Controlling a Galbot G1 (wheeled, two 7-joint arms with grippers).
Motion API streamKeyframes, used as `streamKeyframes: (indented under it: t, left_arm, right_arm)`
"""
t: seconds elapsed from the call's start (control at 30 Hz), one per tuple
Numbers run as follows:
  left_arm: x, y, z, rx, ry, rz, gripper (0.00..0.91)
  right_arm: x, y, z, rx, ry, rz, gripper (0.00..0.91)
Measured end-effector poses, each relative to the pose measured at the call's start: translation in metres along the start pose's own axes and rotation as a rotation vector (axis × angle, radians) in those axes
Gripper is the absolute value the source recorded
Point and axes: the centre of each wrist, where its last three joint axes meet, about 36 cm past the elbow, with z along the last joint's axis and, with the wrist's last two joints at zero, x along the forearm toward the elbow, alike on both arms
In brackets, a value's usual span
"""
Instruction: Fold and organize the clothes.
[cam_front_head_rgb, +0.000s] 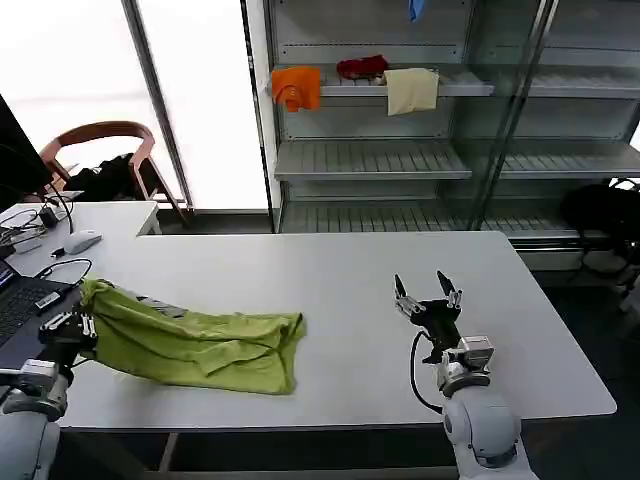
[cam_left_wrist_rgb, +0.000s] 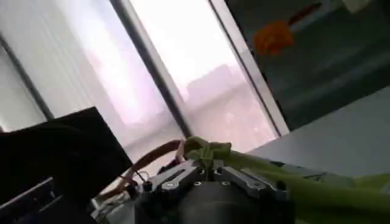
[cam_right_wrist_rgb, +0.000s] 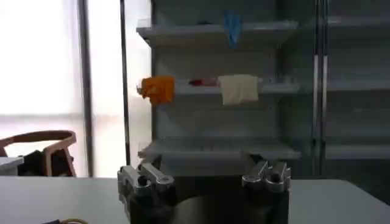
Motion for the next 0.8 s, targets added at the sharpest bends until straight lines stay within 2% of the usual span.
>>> streamKeyframes:
  t: [0.13, 0.23, 0.6, 0.8]
  left_arm:
    - [0.001, 0.006, -0.010, -0.053, -0.019, -0.010, 0.000]
    - [0.007, -0.010, -0.020, -0.060, -0.033, 0.012, 0.000]
    - [0.026, -0.128, -0.046, -0.009, -0.052, 0.208, 0.000]
    - [0.031, -0.175, -0.060, -0.001, -0.055, 0.296, 0.000]
  right_arm:
    - [0.000, 0.001, 0.003, -0.003, 0.011, 0.006, 0.907]
    - [0.001, 0.001, 0.004, -0.002, 0.017, 0.010, 0.907]
    - [0.003, -0.001, 0.013, 0.002, 0.043, 0.021, 0.907]
    - [0.001, -0.002, 0.015, 0.001, 0.049, 0.021, 0.907]
